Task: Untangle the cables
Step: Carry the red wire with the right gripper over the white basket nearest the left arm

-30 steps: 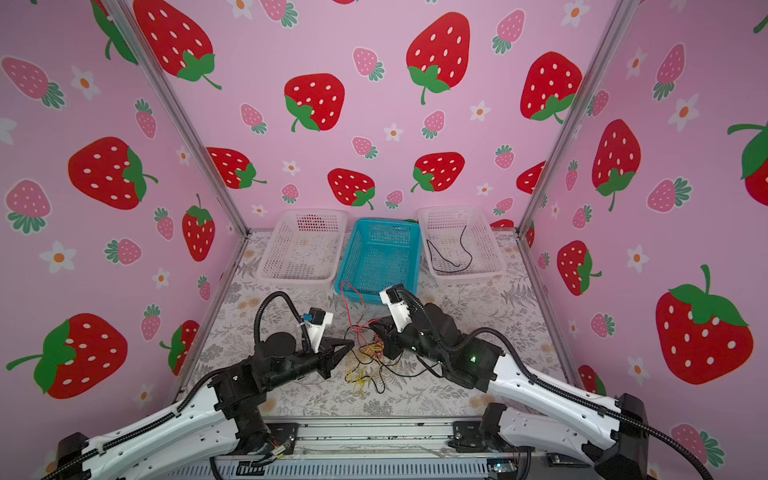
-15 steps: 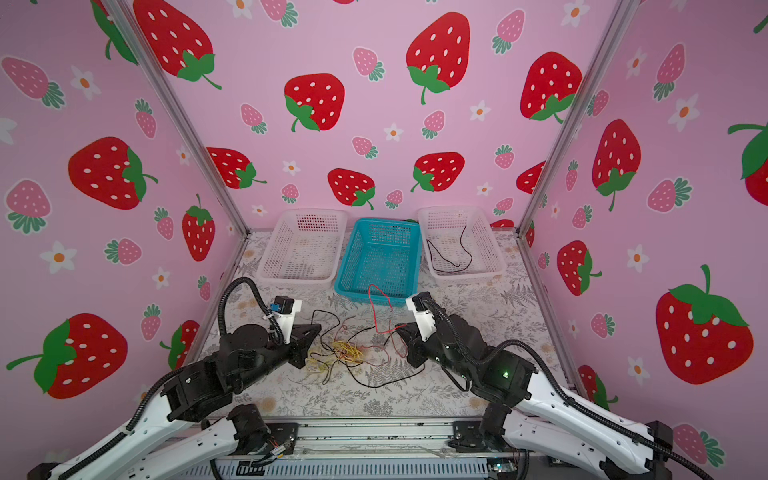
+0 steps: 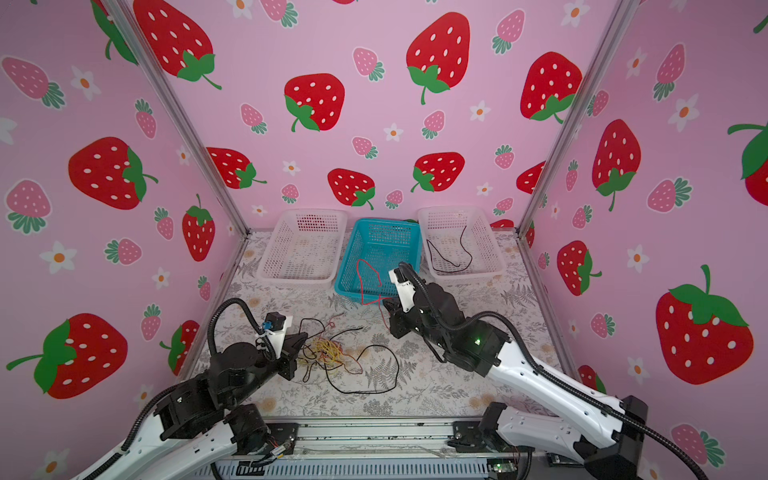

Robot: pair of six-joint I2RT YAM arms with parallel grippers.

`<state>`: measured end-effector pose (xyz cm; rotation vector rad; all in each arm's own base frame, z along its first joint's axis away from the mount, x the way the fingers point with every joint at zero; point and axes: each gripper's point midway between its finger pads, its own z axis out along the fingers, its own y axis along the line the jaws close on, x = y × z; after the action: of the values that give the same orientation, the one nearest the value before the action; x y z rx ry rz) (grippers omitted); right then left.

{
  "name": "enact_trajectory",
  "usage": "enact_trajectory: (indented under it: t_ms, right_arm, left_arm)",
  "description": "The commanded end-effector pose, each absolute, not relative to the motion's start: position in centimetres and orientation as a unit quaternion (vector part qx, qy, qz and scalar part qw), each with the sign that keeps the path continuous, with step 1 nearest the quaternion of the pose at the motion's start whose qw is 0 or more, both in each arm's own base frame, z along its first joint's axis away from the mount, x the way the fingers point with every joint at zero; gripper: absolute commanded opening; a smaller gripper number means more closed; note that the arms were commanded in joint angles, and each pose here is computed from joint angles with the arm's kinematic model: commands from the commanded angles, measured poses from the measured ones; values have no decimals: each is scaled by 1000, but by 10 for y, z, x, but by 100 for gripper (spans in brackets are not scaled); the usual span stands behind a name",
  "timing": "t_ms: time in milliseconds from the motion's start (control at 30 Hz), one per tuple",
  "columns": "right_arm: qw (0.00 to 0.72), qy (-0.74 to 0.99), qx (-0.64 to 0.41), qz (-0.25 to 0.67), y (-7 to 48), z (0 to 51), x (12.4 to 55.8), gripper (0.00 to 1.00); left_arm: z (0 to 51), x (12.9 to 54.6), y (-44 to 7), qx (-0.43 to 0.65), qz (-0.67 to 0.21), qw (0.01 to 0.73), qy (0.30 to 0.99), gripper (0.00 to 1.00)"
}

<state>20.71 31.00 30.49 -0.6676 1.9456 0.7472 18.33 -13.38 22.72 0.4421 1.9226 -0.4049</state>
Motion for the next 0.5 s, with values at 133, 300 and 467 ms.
enact_trajectory:
  t_ms: [133, 300, 467]
  right_arm:
    - [463, 765, -301, 332, 371, 335, 236, 0]
    - [456, 759, -308, 348, 413, 342, 262, 0]
    - [445, 763, -314, 349, 456, 333, 296, 0]
  left_arm:
    - [239, 189, -119, 156, -153, 584, 782, 0]
    - [235, 193, -119, 157, -139, 578, 789, 0]
    - [232, 194, -122, 165, -137, 571, 792, 0]
